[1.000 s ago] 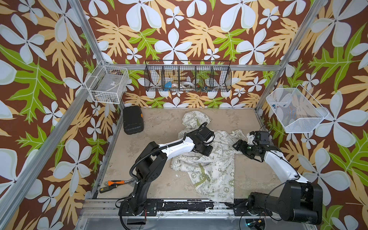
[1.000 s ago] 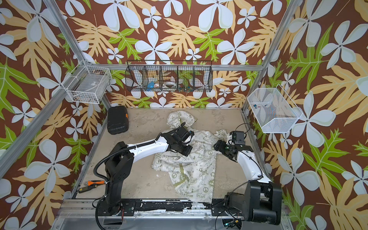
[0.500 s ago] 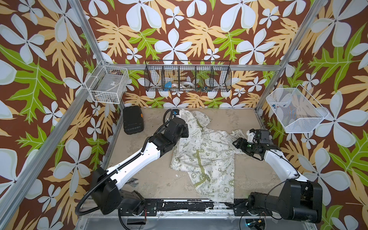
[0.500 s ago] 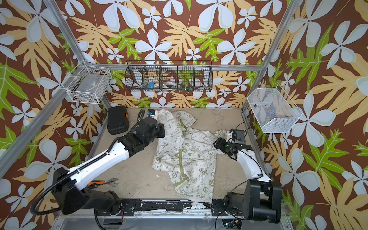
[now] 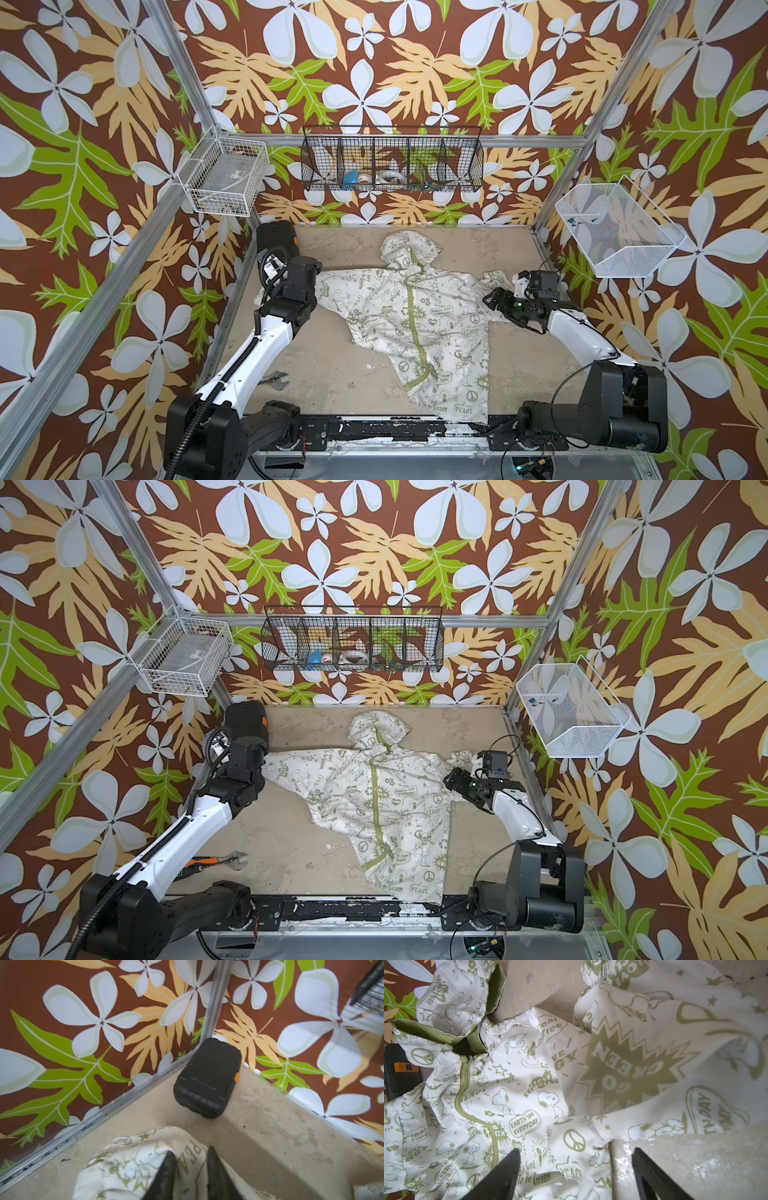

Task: Unzip the jacket
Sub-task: Flatten out the jacket at the center of the board.

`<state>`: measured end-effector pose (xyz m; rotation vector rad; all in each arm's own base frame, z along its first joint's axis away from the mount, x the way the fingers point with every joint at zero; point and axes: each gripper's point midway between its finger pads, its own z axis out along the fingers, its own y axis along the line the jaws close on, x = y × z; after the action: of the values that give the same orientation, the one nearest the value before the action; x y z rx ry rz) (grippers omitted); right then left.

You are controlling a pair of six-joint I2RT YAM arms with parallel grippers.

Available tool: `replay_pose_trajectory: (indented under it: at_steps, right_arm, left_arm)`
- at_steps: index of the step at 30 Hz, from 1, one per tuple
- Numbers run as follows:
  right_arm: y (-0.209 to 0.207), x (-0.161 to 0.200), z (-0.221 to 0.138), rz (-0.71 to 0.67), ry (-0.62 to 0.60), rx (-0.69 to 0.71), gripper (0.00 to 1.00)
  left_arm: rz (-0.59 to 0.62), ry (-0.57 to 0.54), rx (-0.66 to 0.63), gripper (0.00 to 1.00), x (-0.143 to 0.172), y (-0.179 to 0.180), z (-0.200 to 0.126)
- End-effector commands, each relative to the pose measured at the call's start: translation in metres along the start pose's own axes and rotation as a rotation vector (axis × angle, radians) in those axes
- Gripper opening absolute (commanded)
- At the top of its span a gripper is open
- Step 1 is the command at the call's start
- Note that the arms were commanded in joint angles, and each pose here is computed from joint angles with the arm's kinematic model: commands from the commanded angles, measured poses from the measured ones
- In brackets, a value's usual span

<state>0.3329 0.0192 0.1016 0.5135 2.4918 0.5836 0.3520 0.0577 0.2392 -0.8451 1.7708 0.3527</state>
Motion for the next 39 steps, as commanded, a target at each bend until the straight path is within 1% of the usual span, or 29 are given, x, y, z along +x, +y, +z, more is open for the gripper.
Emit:
replay_pose_trajectory:
  at_steps: [1,3,5,7,8,9,12,14,16,17,18,19,20,22,23,26,29,32,35,37,39]
  right_arm:
    - [0.006,0.004,-0.008,-0.022,0.004,-0.018,0.93]
    - [0.012,0.011,-0.013,-0.042,0.016,-0.033,0.95]
    - [0.022,0.022,-0.017,-0.076,0.049,-0.042,0.95]
    - [0.034,0.04,-0.021,-0.122,0.09,-0.055,0.96]
    - [0.042,0.05,-0.023,-0.148,0.108,-0.064,0.96]
    - [0.051,0.062,-0.025,-0.177,0.125,-0.077,0.96]
    - [0.075,0.096,-0.029,-0.236,0.175,-0.118,0.98]
    - [0.09,0.117,-0.029,-0.279,0.205,-0.146,0.98]
    - [0.106,0.139,-0.026,-0.349,0.232,-0.183,0.96]
    - [0.112,0.149,-0.023,-0.386,0.249,-0.199,0.95]
    - [0.117,0.157,-0.02,-0.431,0.264,-0.215,0.94]
    - [0.121,0.162,-0.018,-0.474,0.277,-0.226,0.93]
    - [0.125,0.166,-0.016,-0.521,0.29,-0.235,0.93]
    - [0.133,0.174,-0.015,-0.59,0.324,-0.272,0.92]
    - [0.138,0.177,-0.015,-0.621,0.344,-0.302,0.91]
    - [0.145,0.19,-0.015,-0.701,0.403,-0.334,0.91]
    - [0.141,0.209,-0.01,-0.795,0.456,-0.287,0.93]
    - [0.131,0.232,-0.001,-0.841,0.535,-0.241,0.92]
    - [0.121,0.238,0.008,-0.796,0.545,-0.204,0.88]
    - [0.115,0.235,0.013,-0.769,0.523,-0.167,0.82]
    - [0.114,0.233,0.016,-0.758,0.511,-0.145,0.71]
  left_arm:
    - [0.04,-0.034,0.038,1.0,-0.021,-0.011,0.005]
    - [0.075,0.002,0.068,1.0,-0.018,-0.017,0.003]
    - [0.083,0.062,0.12,1.0,-0.006,-0.02,-0.001]
    - [0.092,0.153,0.229,1.0,0.014,-0.027,-0.012]
    - [0.087,0.204,0.309,1.0,0.026,-0.032,-0.022]
    - [0.076,0.253,0.402,0.97,0.039,-0.037,-0.034]
    - [0.021,0.352,0.6,0.9,0.071,-0.039,-0.069]
    - [0.016,0.389,0.635,0.89,0.087,-0.031,-0.085]
    - [0.048,0.431,0.653,0.89,0.106,-0.024,-0.098]
    - [0.068,0.461,0.661,0.9,0.119,-0.02,-0.103]
    - [0.077,0.497,0.671,0.96,0.132,-0.017,-0.107]
    - [0.081,0.536,0.685,0.98,0.147,-0.015,-0.11]
    - [0.073,0.557,0.708,1.0,0.156,-0.018,-0.115]
    - [0.097,0.585,0.757,1.0,0.17,-0.027,-0.127]
    - [0.107,0.615,0.76,1.0,0.18,-0.028,-0.13]
    - [0.135,0.725,0.726,1.0,0.216,-0.022,-0.127]
    - [0.139,0.789,0.728,1.0,0.246,-0.02,-0.126]
    - [0.112,0.806,0.765,1.0,0.255,-0.03,-0.129]
    - [0.099,0.797,0.829,1.0,0.253,-0.048,-0.138]
    - [0.1,0.793,0.861,0.99,0.254,-0.059,-0.143]
    - [0.095,0.798,0.87,0.97,0.256,-0.067,-0.144]
